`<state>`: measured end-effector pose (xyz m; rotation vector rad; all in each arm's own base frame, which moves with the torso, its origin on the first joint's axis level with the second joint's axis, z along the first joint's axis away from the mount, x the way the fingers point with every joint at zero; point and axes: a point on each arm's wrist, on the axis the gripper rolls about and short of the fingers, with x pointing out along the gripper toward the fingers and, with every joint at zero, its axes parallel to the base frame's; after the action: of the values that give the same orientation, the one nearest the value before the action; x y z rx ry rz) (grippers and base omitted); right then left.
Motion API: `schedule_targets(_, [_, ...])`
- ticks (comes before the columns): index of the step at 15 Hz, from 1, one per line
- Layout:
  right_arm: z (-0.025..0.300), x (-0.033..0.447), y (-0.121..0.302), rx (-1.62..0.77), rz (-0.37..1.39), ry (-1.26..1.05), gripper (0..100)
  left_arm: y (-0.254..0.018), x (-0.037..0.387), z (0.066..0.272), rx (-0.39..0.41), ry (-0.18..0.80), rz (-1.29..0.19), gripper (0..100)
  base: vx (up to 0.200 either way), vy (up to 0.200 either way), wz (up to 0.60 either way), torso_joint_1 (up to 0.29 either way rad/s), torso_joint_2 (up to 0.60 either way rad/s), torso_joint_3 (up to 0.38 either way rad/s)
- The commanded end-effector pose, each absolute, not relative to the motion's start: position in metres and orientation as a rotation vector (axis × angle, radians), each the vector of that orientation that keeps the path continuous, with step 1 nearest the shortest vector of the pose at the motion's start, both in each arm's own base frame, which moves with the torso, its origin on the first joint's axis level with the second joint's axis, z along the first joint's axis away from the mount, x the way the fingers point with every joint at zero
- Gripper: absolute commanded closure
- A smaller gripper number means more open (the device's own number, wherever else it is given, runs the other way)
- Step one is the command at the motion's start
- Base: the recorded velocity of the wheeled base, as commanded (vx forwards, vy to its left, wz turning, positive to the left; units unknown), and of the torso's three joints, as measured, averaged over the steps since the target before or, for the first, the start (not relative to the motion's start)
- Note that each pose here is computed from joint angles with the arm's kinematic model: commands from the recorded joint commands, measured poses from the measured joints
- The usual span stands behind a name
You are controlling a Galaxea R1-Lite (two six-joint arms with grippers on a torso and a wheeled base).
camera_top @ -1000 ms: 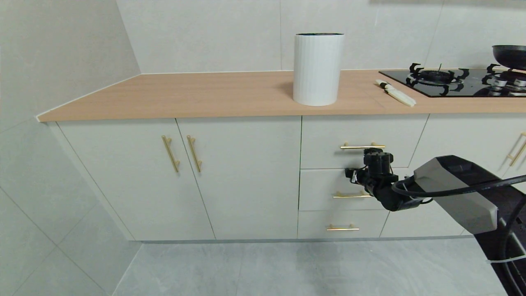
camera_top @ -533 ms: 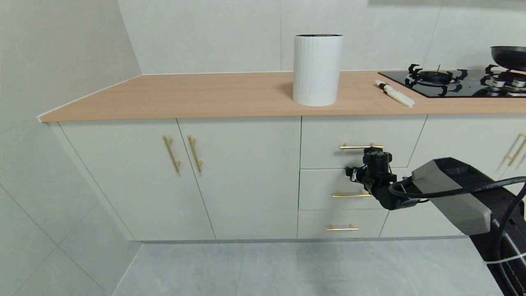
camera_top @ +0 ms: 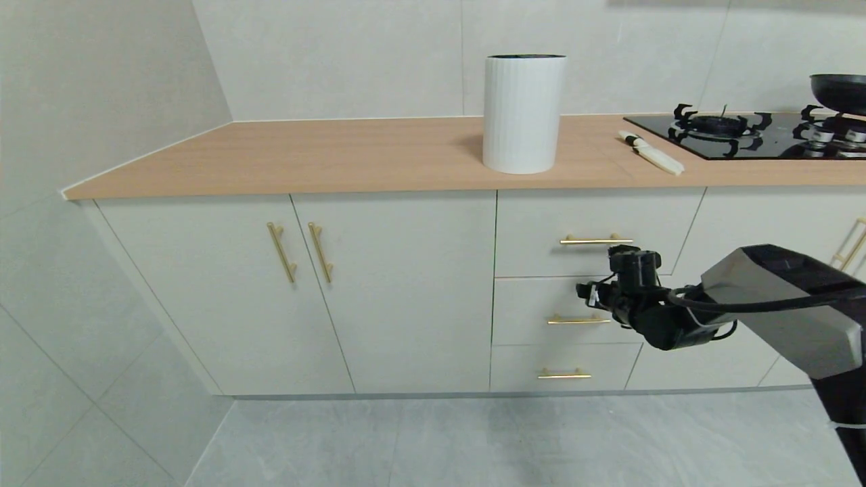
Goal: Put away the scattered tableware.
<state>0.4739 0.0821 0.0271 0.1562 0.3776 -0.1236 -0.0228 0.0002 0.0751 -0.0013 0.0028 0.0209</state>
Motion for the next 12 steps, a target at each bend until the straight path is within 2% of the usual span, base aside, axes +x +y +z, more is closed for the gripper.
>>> schedule_targets(1, [0.100,0.431,0.075,0.174,-0.094,0.315,0,0.000,-0.023,0.075,-0.002,0.003,0.021,0,0.000,0.000,0.00,0.000,0.00,0.000])
schedule_targets(3, [0.145,0.390,0.068,0.182,-0.053,0.294,0,0.000,-0.023,0.075,-0.002,0.003,0.021,0,0.000,0.000,0.00,0.000,0.00,0.000])
schedule_targets(5, [0.204,0.329,0.057,0.174,-0.029,0.269,0,0.000,-0.023,0.075,-0.002,0.003,0.021,0,0.000,0.000,0.00,0.000,0.00,0.000])
schedule_targets(7, [0.246,0.266,0.049,0.136,-0.010,0.214,0,0.000,-0.023,0.075,-0.002,0.003,0.021,0,0.000,0.000,0.00,0.000,0.00,0.000])
schedule_targets(9, [0.272,0.203,0.039,0.113,0.009,0.135,0,0.000,-0.023,0.075,-0.002,0.003,0.021,0,0.000,0.000,0.00,0.000,0.00,0.000])
schedule_targets(12, [0.282,0.123,0.021,0.083,-0.021,0.049,0,0.000,-0.023,0.075,-0.002,0.003,0.023,0,0.000,0.000,0.00,0.000,0.00,0.000])
